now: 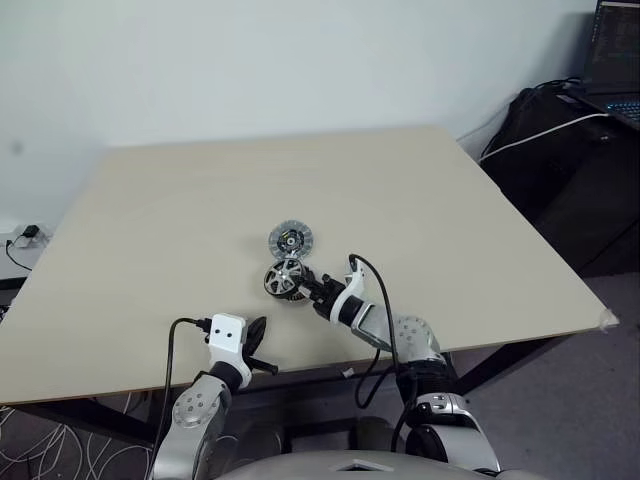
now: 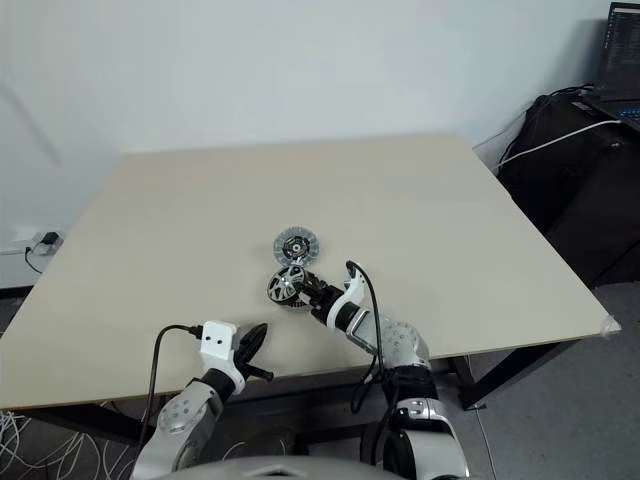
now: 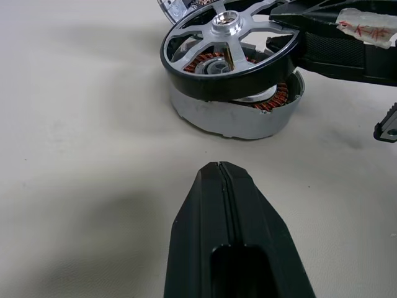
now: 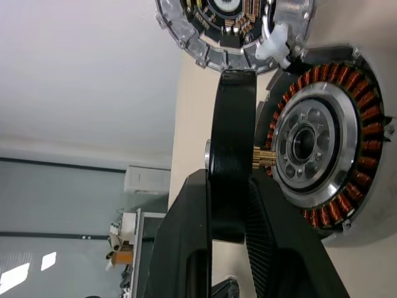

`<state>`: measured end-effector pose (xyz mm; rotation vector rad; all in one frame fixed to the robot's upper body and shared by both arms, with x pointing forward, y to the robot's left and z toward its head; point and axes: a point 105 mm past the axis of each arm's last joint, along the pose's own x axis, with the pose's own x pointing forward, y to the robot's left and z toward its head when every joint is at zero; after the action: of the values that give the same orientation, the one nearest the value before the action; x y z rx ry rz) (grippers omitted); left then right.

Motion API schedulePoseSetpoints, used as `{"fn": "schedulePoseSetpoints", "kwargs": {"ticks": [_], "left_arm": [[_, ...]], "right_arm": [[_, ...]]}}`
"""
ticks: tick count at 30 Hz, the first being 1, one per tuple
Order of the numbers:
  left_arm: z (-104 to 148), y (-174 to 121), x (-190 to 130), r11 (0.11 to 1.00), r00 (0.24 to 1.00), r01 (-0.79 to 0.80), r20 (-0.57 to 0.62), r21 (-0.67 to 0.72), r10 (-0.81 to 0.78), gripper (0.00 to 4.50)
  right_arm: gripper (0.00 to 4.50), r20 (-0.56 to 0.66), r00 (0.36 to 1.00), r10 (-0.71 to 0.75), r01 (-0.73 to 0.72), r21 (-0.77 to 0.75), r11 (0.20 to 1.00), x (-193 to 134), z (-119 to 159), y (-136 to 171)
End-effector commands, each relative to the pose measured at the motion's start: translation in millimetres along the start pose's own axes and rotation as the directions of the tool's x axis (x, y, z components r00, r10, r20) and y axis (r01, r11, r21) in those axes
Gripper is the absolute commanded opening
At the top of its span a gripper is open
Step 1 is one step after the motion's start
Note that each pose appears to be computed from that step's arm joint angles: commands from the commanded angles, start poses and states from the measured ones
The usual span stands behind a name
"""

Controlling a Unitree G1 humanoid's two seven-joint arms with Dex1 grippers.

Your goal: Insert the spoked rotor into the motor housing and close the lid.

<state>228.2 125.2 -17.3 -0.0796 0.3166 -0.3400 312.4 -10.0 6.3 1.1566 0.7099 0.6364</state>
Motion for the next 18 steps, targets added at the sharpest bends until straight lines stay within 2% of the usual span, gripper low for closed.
{"fn": "schedulePoseSetpoints", "kwargs": {"ticks": [1,18], "left_arm": [[18,1,0,1.000,0.998,0.001,0.061,0.015,-0.002,0.00],[19,-1,3,1.000,0.998,0.007,0.067,0.009,-0.007,0.00]], "right_arm": [[0.41,0.011,0.997,0.079,-0.079,0.029,0.996,13,-9,18],[0.41,0.051,0.998,0.045,-0.045,0.007,0.999,9,4,11]]}}
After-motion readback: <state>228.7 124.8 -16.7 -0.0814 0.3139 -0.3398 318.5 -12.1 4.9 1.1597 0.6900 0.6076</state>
